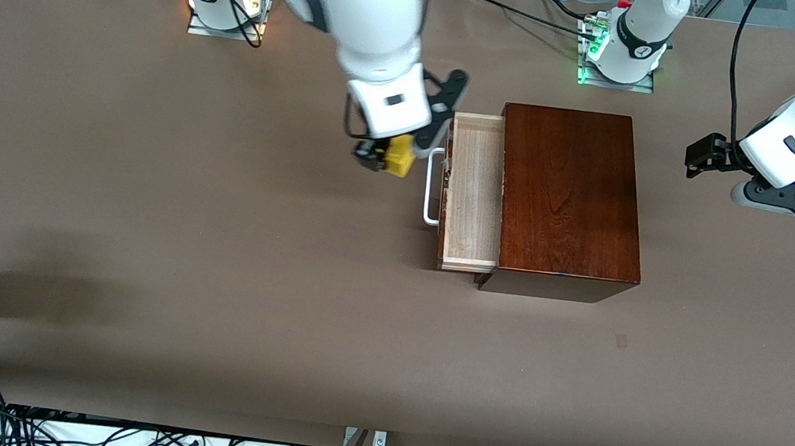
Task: Open drawer, take yellow block, close drawer
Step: 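Lift the yellow cube out and carry it beside the box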
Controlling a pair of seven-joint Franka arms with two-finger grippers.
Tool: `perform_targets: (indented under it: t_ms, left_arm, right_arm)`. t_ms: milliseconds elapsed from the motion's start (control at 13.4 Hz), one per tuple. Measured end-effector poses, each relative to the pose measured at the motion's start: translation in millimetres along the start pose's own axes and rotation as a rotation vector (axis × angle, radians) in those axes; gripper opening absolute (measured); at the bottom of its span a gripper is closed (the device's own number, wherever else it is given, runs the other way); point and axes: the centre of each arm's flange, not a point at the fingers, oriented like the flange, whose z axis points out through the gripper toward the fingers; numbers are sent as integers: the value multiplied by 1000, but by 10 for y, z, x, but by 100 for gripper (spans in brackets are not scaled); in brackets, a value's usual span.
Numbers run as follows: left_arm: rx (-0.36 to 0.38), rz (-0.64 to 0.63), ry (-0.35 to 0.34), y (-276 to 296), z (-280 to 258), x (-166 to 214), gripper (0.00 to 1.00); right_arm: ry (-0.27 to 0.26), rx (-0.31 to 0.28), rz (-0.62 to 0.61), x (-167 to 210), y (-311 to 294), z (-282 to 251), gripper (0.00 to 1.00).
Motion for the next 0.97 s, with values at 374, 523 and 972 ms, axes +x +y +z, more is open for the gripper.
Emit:
perform_targets:
  t_ms: [374,523,972]
  left_arm:
    - [0,0,0,1,0,0,100]
    - [0,0,0,1,0,0,100]
    - [0,0,0,1,0,0,100]
  right_arm:
    - [-54,72,145,-794,1119,4,56]
    - [-76,72,197,-1024,1376,6,56]
    - [-113,50,300,-1454,1774,-70,56]
